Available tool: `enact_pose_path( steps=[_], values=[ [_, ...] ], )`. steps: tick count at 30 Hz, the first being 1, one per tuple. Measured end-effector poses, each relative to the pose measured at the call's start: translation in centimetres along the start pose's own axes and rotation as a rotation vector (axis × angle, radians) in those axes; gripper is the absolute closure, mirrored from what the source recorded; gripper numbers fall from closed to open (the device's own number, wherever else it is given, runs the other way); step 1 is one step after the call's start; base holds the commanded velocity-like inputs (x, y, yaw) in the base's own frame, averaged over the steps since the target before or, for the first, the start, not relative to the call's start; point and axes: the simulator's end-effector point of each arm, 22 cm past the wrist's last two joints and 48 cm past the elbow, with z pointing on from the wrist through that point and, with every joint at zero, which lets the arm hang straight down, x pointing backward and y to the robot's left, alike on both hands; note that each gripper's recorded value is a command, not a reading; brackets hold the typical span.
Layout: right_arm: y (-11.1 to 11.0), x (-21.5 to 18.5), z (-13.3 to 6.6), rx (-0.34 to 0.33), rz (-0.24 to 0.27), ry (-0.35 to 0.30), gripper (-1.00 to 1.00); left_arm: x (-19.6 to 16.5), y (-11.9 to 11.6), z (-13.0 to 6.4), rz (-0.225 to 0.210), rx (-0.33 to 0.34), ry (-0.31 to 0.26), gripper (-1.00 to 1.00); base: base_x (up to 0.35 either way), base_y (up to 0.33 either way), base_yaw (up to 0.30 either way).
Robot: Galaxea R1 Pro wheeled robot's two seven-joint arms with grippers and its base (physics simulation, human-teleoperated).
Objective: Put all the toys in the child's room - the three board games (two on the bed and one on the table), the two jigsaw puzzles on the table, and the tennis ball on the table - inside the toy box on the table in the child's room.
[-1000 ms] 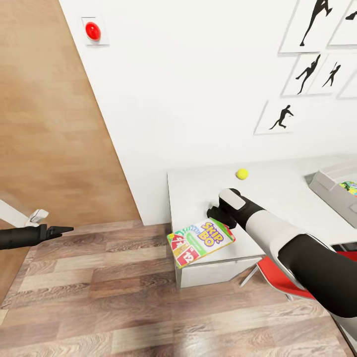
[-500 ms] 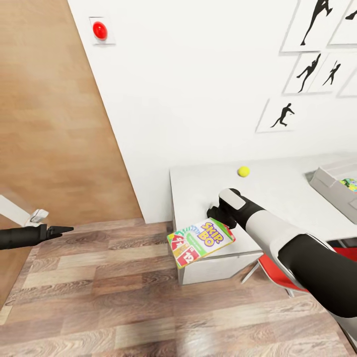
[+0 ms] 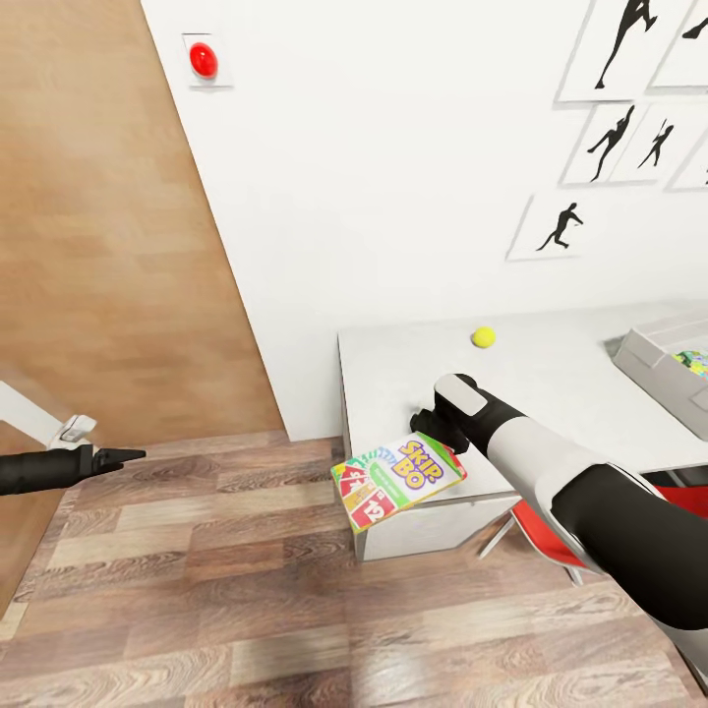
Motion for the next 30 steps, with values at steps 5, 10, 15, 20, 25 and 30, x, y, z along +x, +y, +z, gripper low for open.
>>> enact_pose_path(
  steps=[5,10,15,20,25,30],
  values=[
    [0.0,0.01,0.0,0.0,0.0,0.0,-1.0,-0.01,-0.01,0.0,0.0,0.0,0.0,-1.0,0.0,0.0,0.0],
    [0.02,0.0,0.0,-0.001,0.001,0.0,-1.0,0.0,0.0,0.0,0.0,0.0,0.0,-1.0,0.0,0.0,0.0],
    [0.06,-0.04,-0.02,-0.002,0.001,-0.002,-1.0,0.0,0.01,0.0,0.0,0.0,0.0,-1.0,0.0,0.0,0.0],
    [0.11,-0.1,-0.03,-0.004,0.003,-0.004,-1.0,0.0,0.01,-0.01,0.0,-0.001,0.0,-1.0,0.0,0.0,0.0],
    [0.18,-0.26,-0.08,-0.005,0.006,-0.012,-1.0,-0.01,-0.01,0.0,0.0,0.0,0.0,-1.0,0.0,0.0,0.0],
    [0.02,-0.46,-0.08,-0.003,0.01,-0.016,-1.0,-0.01,-0.01,0.0,0.0,0.001,0.0,-1.0,0.0,0.0,0.0]
  ],
)
